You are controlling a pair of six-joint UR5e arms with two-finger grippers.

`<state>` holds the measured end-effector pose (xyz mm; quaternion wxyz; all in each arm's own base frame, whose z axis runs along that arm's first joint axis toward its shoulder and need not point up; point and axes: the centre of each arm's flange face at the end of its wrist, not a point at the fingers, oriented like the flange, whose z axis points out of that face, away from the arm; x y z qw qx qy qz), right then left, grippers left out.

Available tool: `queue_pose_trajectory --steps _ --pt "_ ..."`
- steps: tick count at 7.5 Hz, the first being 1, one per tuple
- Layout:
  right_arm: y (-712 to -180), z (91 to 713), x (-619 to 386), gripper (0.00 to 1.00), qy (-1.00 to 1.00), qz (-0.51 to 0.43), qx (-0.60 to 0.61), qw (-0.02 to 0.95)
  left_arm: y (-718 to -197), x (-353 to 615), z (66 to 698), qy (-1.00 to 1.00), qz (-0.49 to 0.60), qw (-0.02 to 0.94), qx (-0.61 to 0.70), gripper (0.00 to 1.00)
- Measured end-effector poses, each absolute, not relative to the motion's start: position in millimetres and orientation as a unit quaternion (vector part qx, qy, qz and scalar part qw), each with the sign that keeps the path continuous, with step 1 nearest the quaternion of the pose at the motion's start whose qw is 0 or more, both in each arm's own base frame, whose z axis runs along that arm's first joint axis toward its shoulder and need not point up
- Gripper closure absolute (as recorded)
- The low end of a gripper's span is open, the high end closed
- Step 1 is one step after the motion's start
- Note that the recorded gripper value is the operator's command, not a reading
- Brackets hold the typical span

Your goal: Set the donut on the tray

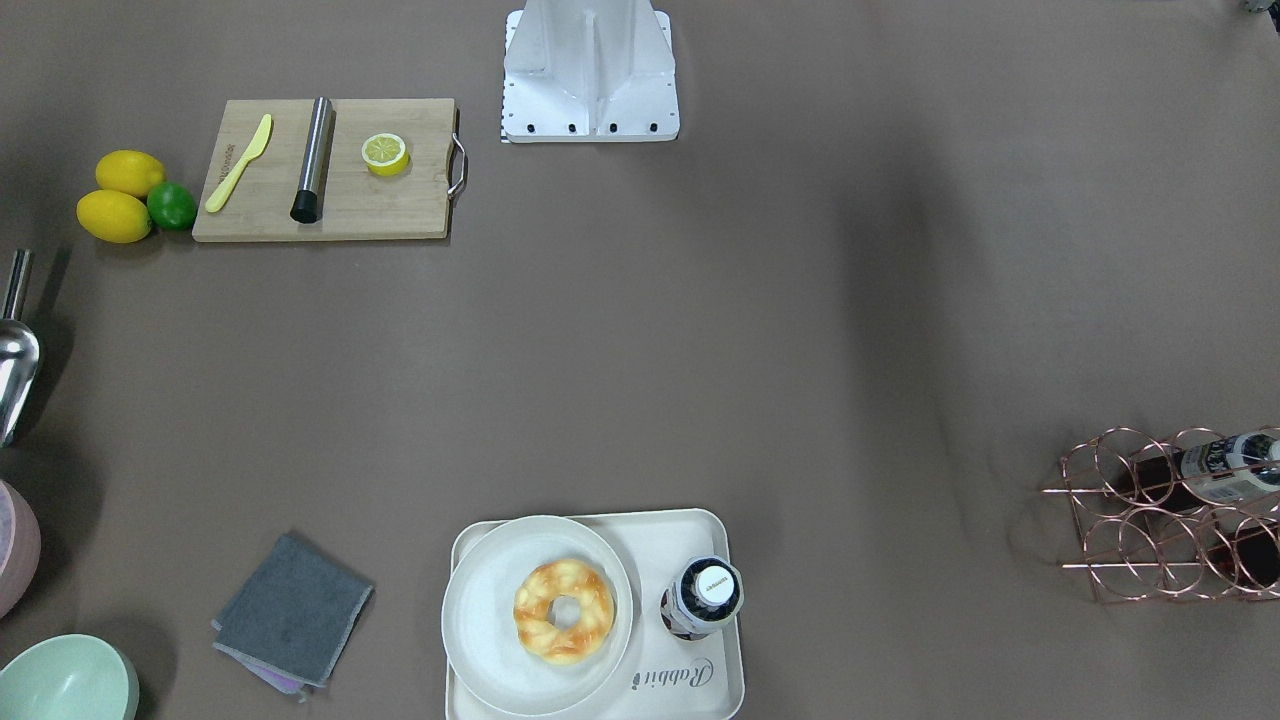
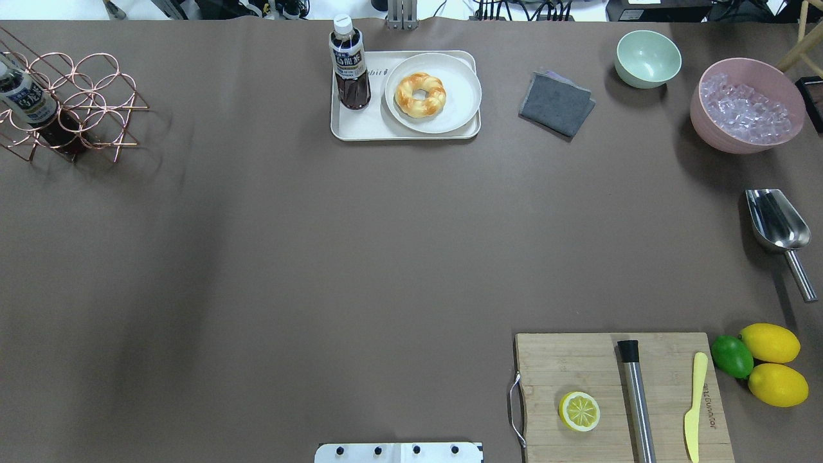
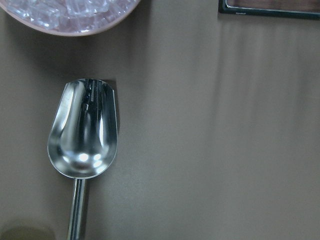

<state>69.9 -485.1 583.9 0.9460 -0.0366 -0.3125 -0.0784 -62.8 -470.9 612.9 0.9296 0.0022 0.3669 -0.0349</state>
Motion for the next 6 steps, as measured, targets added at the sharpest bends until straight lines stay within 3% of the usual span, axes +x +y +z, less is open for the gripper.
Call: queue_pose_trajectory --steps 6 --pt "-455.3 637.3 71.7 0.00 -0.307 -0.077 -0.049 0.947 -471.3 -63.9 618.2 0.364 -0.036 0.931 -0.001 0.02"
